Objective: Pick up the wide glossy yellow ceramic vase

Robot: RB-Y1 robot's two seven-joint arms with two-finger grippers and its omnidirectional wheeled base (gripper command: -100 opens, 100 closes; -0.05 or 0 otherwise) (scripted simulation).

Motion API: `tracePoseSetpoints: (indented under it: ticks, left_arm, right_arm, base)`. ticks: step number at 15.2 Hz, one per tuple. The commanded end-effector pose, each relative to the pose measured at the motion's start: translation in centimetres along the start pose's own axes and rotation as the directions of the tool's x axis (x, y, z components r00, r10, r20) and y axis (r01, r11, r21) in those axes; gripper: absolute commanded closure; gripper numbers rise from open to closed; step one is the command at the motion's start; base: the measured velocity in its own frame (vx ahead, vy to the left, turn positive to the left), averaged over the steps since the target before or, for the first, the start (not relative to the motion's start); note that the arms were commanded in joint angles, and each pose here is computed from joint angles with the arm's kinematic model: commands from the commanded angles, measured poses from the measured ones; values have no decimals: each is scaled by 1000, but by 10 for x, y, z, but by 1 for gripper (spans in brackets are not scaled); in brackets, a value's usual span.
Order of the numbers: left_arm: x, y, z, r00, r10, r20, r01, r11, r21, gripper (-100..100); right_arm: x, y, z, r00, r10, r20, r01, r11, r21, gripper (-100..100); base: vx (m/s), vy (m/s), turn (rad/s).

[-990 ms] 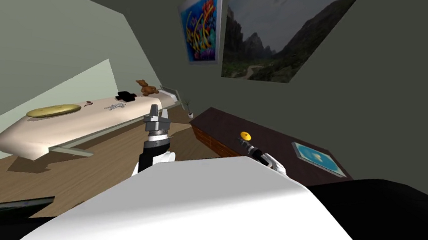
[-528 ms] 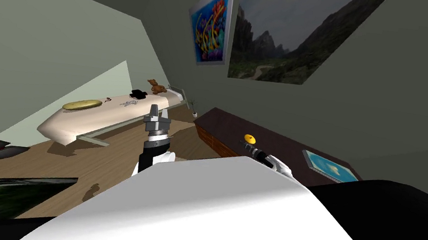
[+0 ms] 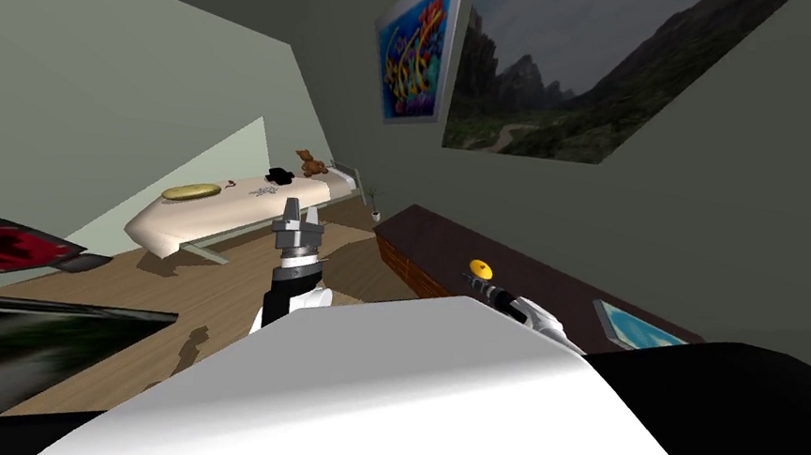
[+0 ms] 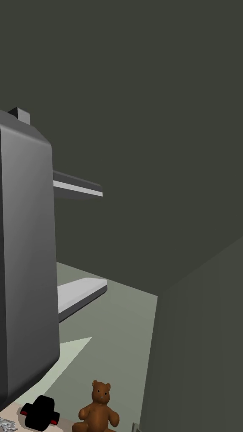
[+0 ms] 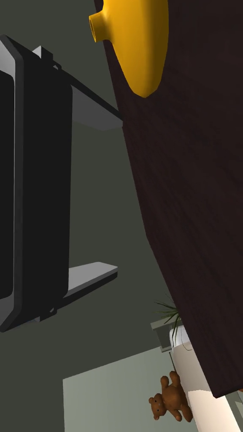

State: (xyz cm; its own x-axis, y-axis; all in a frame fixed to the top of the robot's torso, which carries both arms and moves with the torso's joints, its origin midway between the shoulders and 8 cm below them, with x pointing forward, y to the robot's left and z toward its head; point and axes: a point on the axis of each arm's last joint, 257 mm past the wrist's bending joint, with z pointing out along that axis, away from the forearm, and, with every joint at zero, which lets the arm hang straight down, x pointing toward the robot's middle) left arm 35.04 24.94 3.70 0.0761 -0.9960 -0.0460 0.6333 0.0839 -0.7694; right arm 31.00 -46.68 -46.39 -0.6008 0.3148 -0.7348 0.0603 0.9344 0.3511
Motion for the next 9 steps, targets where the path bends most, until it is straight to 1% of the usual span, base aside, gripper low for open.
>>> tracePoseSetpoints:
  ticks: [1,2,3,4,5,6,7,8,9]
  left_arm:
    - [0,0,0,1000,0,0,0,1000,0,0]
    - [0,0,0,1000,0,0,0,1000,0,0]
    - [0,0,0,1000,0,0,0,1000,0,0]
    - [0,0,0,1000,0,0,0,1000,0,0]
    - [0,0,0,1000,0,0,0,1000,0,0]
    - [0,0,0,1000,0,0,0,1000,0,0]
    - [0,0,0,1000,0,0,0,1000,0,0]
    - [0,0,0,1000,0,0,0,1000,0,0]
    - [0,0,0,1000,0,0,0,1000,0,0]
  right_arm:
    - [3,-8,-2,1000,-2,-9,2,1000,14,-100]
    - [5,-26,-9,998,-41,-41,43,998,46,-100]
    - [11,-36,-13,998,-33,-53,36,997,66,-100]
    - [13,-53,-21,994,-68,-85,76,992,96,-100]
    - [19,-61,-25,994,-59,-95,70,991,114,-100]
    - [17,-75,-32,988,-94,-123,110,985,135,-100]
    - [23,-83,-36,987,-85,-133,105,983,153,-100]
    - [25,-87,-39,987,-80,-139,102,982,161,-100]
    - [25,-102,-48,980,-107,-169,139,973,186,-100]
  base:
    - [6,-3,-13]
    - [6,6,191]
    - [9,3,217]
    - [14,2,267]
    - [17,-3,238]
    - [17,-3,252]
    - [18,-4,230]
    - [15,-5,87]
    - [15,1,160]
